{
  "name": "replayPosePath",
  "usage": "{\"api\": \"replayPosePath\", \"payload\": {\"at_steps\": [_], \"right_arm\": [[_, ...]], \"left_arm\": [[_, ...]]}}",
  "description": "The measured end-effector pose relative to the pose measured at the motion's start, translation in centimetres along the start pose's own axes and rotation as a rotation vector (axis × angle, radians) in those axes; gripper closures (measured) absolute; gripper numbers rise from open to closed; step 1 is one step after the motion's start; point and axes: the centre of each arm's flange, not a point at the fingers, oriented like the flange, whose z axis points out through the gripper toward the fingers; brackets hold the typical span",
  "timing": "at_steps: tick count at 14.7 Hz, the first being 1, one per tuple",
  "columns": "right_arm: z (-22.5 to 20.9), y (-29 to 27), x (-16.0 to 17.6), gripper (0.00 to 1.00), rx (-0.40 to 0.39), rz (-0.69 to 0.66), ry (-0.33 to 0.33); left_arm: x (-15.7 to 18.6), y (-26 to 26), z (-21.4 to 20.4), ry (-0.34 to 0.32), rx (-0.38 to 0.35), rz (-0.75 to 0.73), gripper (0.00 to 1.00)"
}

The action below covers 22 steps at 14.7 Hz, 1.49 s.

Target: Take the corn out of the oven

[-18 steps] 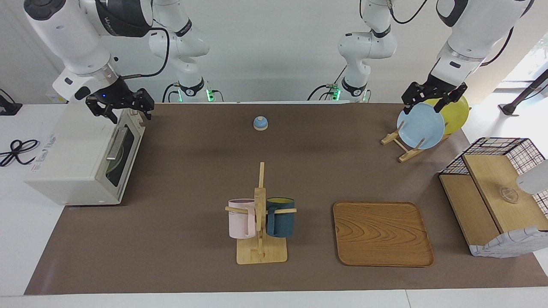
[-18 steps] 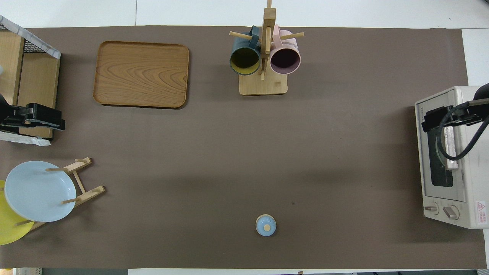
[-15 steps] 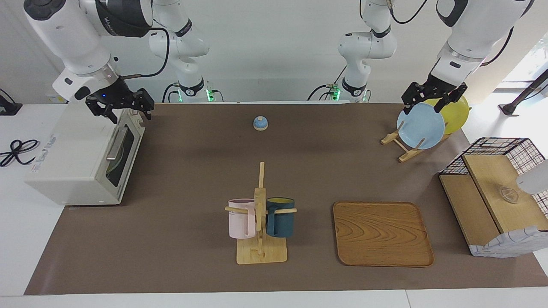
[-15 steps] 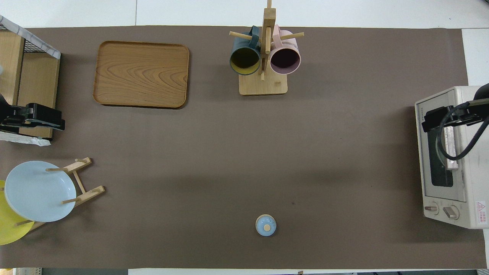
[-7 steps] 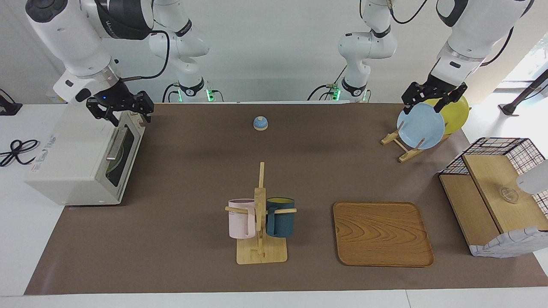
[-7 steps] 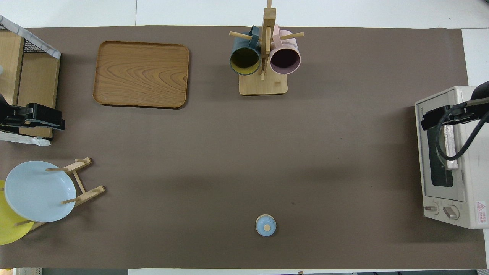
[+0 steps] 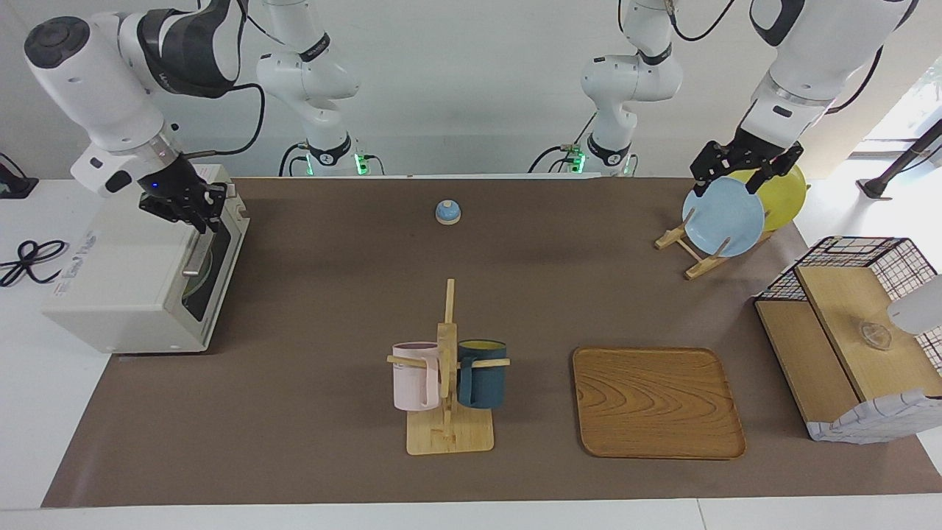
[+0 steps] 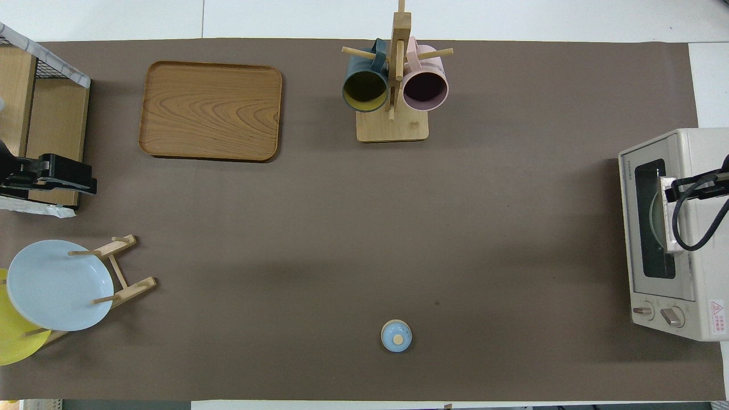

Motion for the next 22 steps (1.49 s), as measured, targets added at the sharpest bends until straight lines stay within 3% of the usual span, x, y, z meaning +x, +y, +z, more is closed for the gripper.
{"api": "replayPosePath", "payload": {"at_steps": [1, 9, 22], "right_arm": [[0.9, 0.7, -0.2, 0.99, -0.001, 0.017, 0.005], [4.7, 3.9, -1.4, 0.99, 0.007, 0.084, -0.009], [5.9, 3.3, -1.5, 0.99, 0.005, 0.074, -0.003]], "left_arm": [[0.0, 0.0, 0.0, 0.0, 0.0, 0.0, 0.0], [0.0, 0.0, 0.0, 0.0, 0.0, 0.0, 0.0], [0.0, 0.0, 0.0, 0.0, 0.0, 0.0, 0.0]]}}
